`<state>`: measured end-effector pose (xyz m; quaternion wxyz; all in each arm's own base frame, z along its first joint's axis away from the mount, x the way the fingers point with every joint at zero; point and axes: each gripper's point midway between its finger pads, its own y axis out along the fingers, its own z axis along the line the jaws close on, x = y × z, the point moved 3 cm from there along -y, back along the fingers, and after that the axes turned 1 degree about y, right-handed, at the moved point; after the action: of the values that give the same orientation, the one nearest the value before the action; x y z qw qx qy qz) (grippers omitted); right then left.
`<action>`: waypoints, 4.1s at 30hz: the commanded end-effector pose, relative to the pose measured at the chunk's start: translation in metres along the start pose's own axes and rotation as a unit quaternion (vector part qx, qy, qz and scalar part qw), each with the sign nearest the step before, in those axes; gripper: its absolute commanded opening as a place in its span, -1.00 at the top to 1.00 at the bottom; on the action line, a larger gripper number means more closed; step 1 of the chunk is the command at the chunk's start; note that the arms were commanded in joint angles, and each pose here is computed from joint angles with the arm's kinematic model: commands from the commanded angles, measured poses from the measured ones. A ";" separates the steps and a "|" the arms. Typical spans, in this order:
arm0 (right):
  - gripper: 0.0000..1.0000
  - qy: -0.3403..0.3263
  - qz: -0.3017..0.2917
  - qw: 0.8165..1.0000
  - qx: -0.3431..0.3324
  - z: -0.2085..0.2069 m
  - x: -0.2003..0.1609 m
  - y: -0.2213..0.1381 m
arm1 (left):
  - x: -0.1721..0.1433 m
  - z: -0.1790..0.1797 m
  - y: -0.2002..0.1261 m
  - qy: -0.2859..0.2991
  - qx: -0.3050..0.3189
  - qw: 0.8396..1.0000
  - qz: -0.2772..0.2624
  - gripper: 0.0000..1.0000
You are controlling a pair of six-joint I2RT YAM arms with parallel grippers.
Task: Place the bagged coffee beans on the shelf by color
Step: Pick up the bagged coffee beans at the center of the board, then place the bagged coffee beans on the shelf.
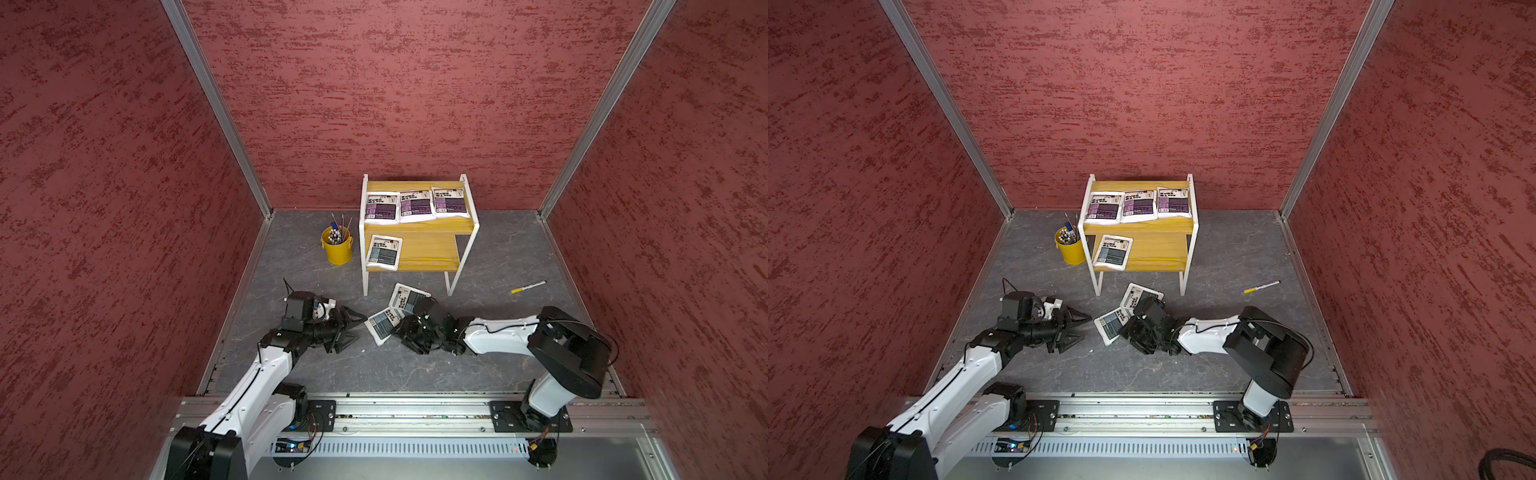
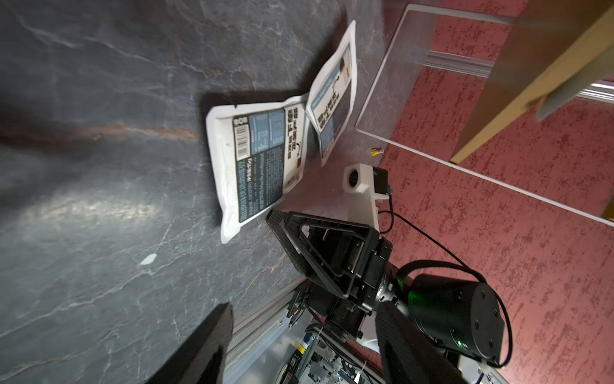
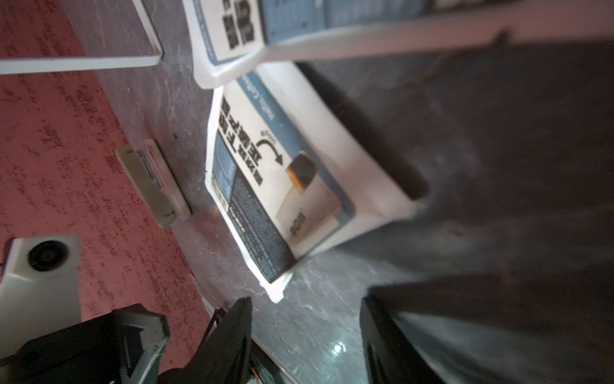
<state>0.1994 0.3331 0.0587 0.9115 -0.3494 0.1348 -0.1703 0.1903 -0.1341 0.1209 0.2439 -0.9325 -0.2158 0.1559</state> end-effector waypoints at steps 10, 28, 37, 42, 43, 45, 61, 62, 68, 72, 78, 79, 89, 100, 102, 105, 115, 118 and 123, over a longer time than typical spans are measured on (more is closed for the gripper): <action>-0.01 0.105 -0.050 0.993 -0.025 -0.031 0.006 0.021 | 0.032 0.003 0.007 0.027 0.049 0.997 -0.053 -0.40; -0.16 -0.004 -0.023 0.999 -0.046 -0.019 -0.006 -0.021 | 0.081 -0.004 0.075 0.111 0.062 0.992 -0.021 -0.41; -0.16 -0.006 -0.028 0.999 -0.037 -0.022 -0.005 -0.030 | 0.080 0.010 0.093 0.112 0.073 0.991 -0.008 -0.42; -0.16 -0.001 -0.027 0.999 -0.037 -0.027 -0.003 -0.031 | 0.056 0.026 0.098 0.108 0.086 0.990 0.013 -0.42; -0.16 0.002 -0.026 0.999 -0.036 -0.029 -0.002 -0.031 | 0.049 0.032 0.099 0.105 0.089 0.990 0.018 -0.42; -0.16 0.009 -0.021 0.999 -0.031 -0.032 -0.001 -0.029 | 0.036 0.039 0.102 0.101 0.092 0.990 0.026 -0.43; -0.04 -0.041 0.036 0.998 -0.029 -0.042 0.016 0.001 | -0.006 0.072 0.108 0.086 0.115 0.988 0.060 -0.44; 0.00 -0.042 0.041 0.998 -0.027 -0.042 0.016 0.003 | -0.007 0.072 0.109 0.087 0.115 0.988 0.061 -0.43; 0.38 -0.031 0.032 0.999 -0.016 -0.045 0.014 -0.005 | -0.018 0.077 0.105 0.081 0.116 0.988 0.065 -0.44; 0.57 -0.037 0.027 0.999 -0.011 -0.045 0.008 -0.025 | -0.025 0.080 0.092 0.083 0.123 0.987 0.063 -0.44; 0.75 -0.081 0.041 0.996 0.014 -0.032 -0.006 -0.058 | -0.035 0.067 0.071 0.105 0.109 0.987 0.060 -0.53; 0.76 -0.088 0.048 0.995 0.022 -0.027 -0.009 -0.062 | -0.038 0.061 0.068 0.111 0.099 0.987 0.062 -0.54; 0.85 -0.211 0.097 0.964 0.130 0.040 -0.038 -0.116 | -0.065 -0.039 0.022 0.167 -0.106 0.975 0.100 -0.63; 0.87 -0.277 0.103 0.917 0.267 0.132 -0.059 -0.181 | -0.090 -0.129 -0.025 0.258 -0.206 0.935 0.128 -0.65; 0.88 -0.278 0.104 0.913 0.279 0.138 -0.060 -0.185 | -0.090 -0.138 -0.028 0.268 -0.215 0.931 0.124 -0.65; 0.88 -0.281 0.108 0.908 0.290 0.143 -0.063 -0.189 | -0.090 -0.146 -0.031 0.274 -0.222 0.928 0.120 -0.65; 0.88 -0.285 0.127 0.904 0.292 0.141 -0.067 -0.187 | -0.080 -0.149 -0.022 0.264 -0.223 0.932 0.108 -0.07; 0.87 -0.282 0.131 0.905 0.290 0.138 -0.067 -0.184 | -0.078 -0.151 -0.021 0.264 -0.225 0.932 0.104 0.10; 0.71 -0.278 0.132 0.908 0.283 0.133 -0.065 -0.177 | -0.076 -0.148 -0.017 0.256 -0.227 0.934 0.104 0.44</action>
<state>0.1511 0.3123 0.2791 0.9868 -0.1064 -0.1207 0.0196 0.1734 -0.2151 0.2667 0.0601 -0.9900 -0.0659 -0.1096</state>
